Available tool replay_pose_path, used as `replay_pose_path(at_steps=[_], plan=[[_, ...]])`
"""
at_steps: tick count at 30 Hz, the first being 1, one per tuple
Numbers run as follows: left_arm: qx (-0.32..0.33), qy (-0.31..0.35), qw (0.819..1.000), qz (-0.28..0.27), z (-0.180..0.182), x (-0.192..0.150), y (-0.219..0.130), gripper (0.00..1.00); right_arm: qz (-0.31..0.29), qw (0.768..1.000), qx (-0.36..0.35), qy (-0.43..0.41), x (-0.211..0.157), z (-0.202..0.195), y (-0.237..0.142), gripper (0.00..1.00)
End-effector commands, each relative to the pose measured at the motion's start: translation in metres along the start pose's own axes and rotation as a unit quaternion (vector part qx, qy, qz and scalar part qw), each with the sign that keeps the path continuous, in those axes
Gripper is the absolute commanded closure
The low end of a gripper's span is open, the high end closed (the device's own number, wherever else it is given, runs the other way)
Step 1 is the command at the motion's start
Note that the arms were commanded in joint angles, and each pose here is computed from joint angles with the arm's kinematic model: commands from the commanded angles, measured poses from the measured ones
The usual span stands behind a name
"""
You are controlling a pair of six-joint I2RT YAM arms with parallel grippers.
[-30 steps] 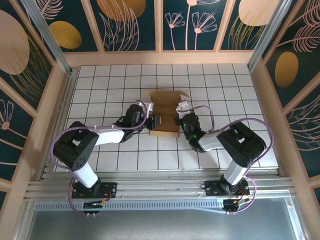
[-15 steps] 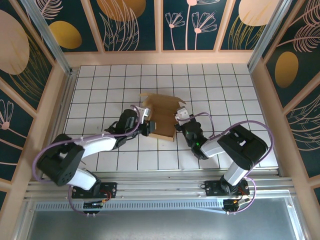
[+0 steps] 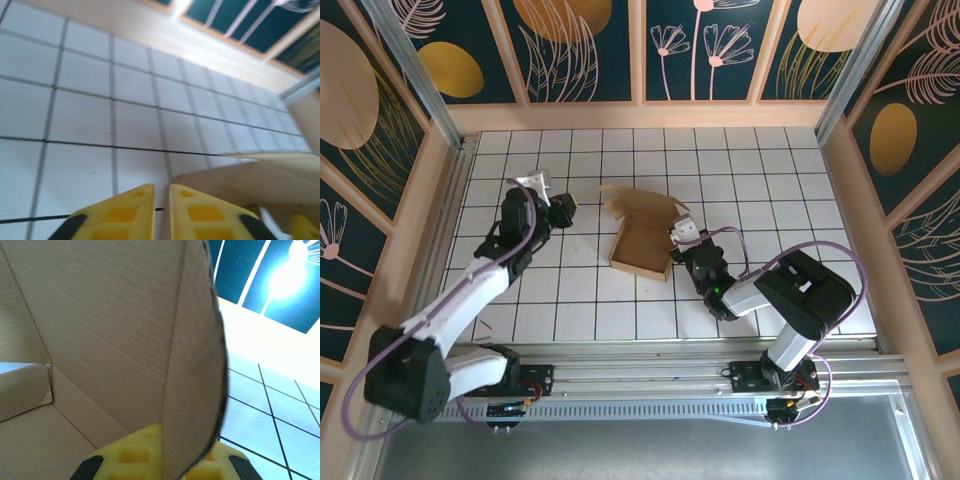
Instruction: Fold the paper box
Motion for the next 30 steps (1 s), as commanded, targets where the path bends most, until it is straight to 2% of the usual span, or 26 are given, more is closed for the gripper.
replay_pose_path(at_steps=[1,4,7,12,18,27,30], plan=[[0.006,-0.074,0.993,0.096,0.017,-0.009,0.029,0.91,-0.002,1.0,0.006,-0.012,-0.002,0.003,-0.002,1.0],[-0.05,-0.093,0.985,0.139,0.011,-0.01,0.055,0.98,-0.001,1.0,0.008,-0.006,-0.001,0.003,-0.001,1.0],[-0.106,-0.096,0.975,0.172,0.006,-0.013,0.073,1.0,0.0,1.0,0.011,-0.003,-0.001,0.004,-0.001,1.0],[-0.122,-0.086,0.96,0.235,0.007,-0.027,0.094,1.0,0.001,1.0,0.019,0.0,0.0,0.005,0.001,1.0],[-0.119,-0.073,0.96,0.244,0.017,-0.04,0.11,1.0,0.0,1.0,0.019,-0.002,-0.001,0.007,0.003,1.0],[-0.164,-0.056,0.953,0.249,0.004,-0.052,0.118,1.0,0.001,1.0,0.021,-0.004,0.0,0.006,0.002,1.0],[-0.143,-0.058,0.957,0.244,0.009,-0.056,0.118,1.0,0.004,1.0,0.022,0.0,-0.002,0.007,0.003,1.0]])
Point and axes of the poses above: each hand's point on the last joint's axis, 136 mm out from that joint toward the fingers, its own y axis out along the fingers, its own z axis along the line the jaws close on, x = y × z, the point moved 10 cm from there along -y, back along the fingers, and after that the axes turned 10 degrees about -y, right-handed, at the moved point
